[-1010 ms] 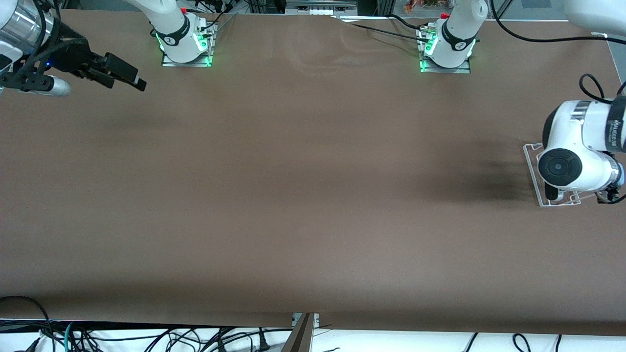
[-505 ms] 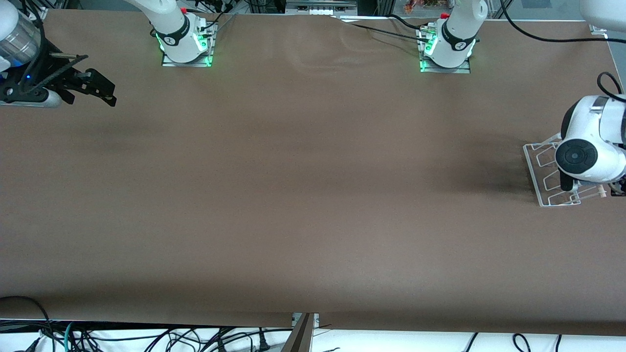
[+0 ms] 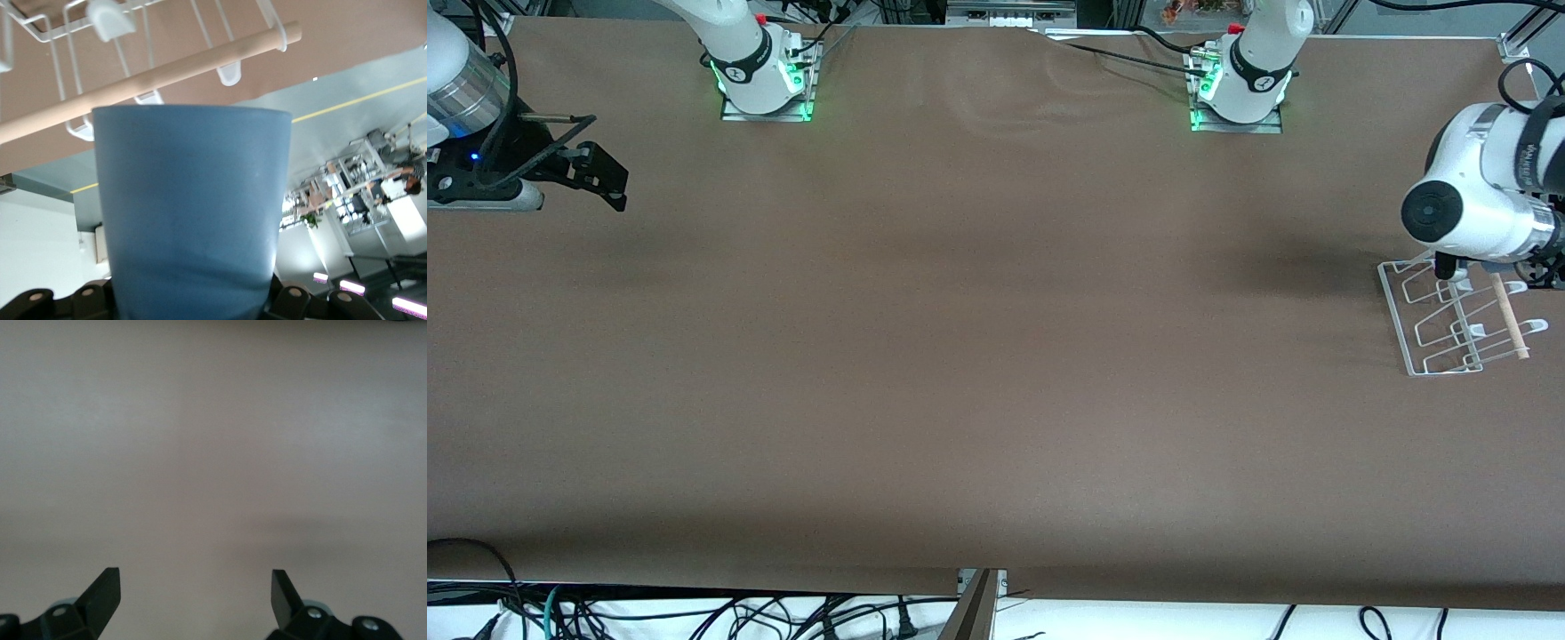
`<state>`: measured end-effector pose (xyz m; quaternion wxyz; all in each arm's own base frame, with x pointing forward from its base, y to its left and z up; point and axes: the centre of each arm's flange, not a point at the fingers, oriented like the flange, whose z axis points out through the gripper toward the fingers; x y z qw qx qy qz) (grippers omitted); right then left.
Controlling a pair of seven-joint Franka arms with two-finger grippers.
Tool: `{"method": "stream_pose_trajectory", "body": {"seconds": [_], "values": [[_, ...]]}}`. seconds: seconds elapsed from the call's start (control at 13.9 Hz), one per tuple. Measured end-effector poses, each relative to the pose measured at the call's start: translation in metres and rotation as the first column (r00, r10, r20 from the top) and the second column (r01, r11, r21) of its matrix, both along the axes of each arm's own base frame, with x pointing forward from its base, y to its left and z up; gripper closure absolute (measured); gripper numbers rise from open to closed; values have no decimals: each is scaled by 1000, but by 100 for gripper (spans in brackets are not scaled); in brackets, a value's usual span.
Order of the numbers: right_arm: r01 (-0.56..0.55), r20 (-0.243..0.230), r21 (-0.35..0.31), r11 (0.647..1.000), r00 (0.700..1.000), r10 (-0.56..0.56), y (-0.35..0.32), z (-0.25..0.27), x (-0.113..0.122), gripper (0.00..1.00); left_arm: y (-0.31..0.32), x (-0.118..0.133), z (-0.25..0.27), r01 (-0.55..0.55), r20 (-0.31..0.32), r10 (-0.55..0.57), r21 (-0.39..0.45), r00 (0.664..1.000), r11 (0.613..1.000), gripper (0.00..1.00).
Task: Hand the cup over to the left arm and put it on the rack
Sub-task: 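Lower the cup onto the wire rack with the left gripper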
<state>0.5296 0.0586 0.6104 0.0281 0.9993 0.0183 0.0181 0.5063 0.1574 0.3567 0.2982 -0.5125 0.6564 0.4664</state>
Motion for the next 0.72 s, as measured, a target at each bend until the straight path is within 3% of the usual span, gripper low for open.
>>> {"method": "stream_pose_trajectory", "body": {"seconds": [0.22,0.72], "values": [[19,-35,84,996,999,-16,3,-3,0,0,-6,-27,-39,13,16,-14,53,1000,999,34],[30,-90,96,995,996,-21,-20,3,8,0,-21,-51,-72,24,103,-34,95,994,995,34]]}}
